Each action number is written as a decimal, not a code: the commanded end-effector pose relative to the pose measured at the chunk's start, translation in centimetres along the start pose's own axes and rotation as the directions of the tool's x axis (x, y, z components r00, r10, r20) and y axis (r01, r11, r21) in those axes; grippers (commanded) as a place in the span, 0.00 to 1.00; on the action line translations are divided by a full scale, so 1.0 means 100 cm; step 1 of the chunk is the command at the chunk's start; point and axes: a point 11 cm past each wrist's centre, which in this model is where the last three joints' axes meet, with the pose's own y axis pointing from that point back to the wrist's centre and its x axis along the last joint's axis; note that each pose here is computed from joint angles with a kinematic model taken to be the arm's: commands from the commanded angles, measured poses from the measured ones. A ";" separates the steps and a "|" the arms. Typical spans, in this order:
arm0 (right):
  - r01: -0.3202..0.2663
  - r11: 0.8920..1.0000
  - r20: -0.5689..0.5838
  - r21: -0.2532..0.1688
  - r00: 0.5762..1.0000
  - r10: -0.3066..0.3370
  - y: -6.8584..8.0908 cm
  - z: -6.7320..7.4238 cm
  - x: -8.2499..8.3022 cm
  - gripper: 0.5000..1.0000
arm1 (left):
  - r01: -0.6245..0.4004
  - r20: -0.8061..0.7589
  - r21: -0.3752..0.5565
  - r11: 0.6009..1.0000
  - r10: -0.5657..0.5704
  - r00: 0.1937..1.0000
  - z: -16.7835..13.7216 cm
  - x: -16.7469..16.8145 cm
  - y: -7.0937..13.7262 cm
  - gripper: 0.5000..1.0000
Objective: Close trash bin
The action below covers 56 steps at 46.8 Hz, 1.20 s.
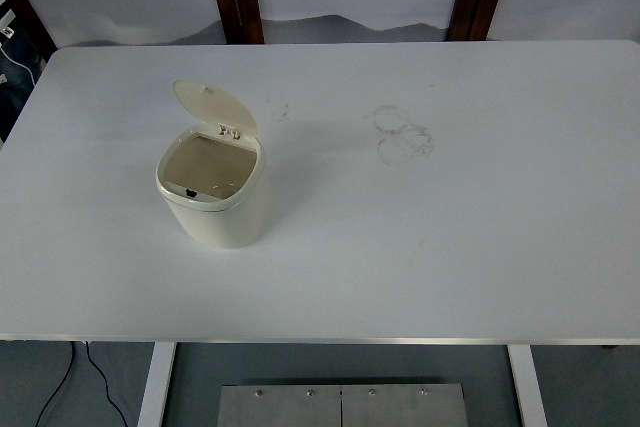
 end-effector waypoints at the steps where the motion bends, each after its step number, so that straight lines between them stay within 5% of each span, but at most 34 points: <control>1: -0.001 1.000 0.000 0.000 1.000 0.001 0.000 0.000 0.000 0.99 | -0.001 0.001 0.001 1.000 0.001 1.000 0.000 0.000 0.000 1.00; 33: -0.001 1.000 0.000 0.000 1.000 0.001 0.000 0.000 0.000 0.99 | 0.012 0.007 0.027 1.000 -0.012 1.000 -0.001 -0.017 -0.007 1.00; 48: -0.001 1.000 0.000 0.000 1.000 0.001 0.000 0.000 0.000 0.99 | 0.129 0.121 0.097 0.987 -0.140 0.983 0.002 -0.087 -0.021 1.00; 56: -0.001 1.000 0.002 0.000 1.000 0.001 0.000 0.000 0.000 0.99 | 0.148 0.238 0.225 0.963 -0.202 0.950 -0.013 -0.112 -0.026 1.00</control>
